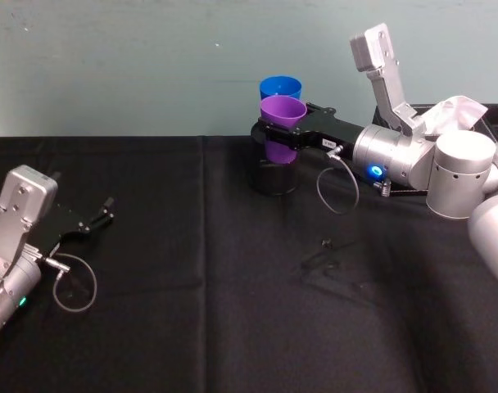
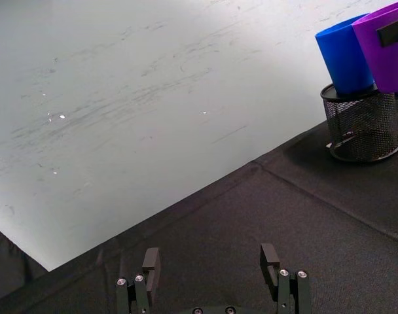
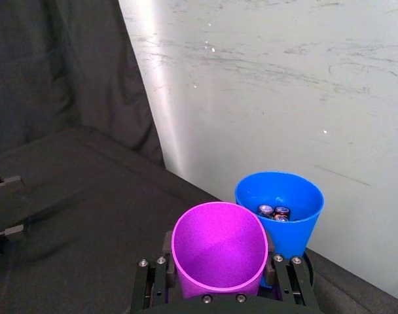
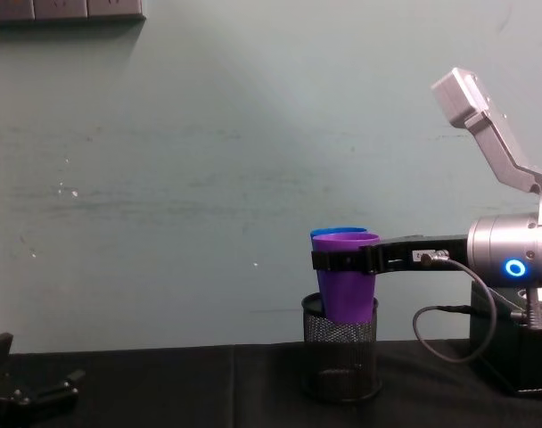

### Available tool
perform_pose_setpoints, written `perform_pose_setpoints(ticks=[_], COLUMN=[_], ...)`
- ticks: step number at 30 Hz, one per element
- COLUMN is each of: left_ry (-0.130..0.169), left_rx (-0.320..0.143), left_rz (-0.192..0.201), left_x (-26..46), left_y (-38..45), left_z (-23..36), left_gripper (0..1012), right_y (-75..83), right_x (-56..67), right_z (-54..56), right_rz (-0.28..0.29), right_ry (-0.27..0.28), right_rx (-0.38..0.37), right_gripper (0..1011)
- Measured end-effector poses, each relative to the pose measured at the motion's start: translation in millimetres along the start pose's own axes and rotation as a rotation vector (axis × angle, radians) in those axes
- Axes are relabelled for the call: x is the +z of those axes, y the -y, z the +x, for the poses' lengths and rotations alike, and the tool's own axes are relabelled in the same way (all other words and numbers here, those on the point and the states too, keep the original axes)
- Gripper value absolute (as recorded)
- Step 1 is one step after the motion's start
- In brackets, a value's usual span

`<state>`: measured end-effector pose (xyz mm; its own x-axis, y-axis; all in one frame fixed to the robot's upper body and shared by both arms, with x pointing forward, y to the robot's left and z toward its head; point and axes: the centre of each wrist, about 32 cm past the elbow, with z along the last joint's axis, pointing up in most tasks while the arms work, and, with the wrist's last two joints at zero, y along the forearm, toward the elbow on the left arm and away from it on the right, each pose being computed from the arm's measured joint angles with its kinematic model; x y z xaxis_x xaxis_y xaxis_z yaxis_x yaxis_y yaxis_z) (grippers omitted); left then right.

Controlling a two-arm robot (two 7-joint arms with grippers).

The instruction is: Pick up one cup with a gripper and tap it against the other cup.

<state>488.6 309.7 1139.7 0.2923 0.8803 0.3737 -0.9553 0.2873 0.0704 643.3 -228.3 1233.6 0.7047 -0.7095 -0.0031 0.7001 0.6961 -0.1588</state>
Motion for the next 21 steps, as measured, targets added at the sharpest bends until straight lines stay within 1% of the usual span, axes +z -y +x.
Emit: perform_pose_setpoints(ticks=[21], left_ry=[0.0], left_rx=[0.0], left_rz=[0.0], left_x=[0.0], left_y=[0.0], left_z=[0.0], left_gripper=[1000], right_y=[0.4], right_x=[-0.3], right_z=[0.0], right_rz=[-0.001], right_ry=[0.001], right_rx=[0.0], right_gripper=[724])
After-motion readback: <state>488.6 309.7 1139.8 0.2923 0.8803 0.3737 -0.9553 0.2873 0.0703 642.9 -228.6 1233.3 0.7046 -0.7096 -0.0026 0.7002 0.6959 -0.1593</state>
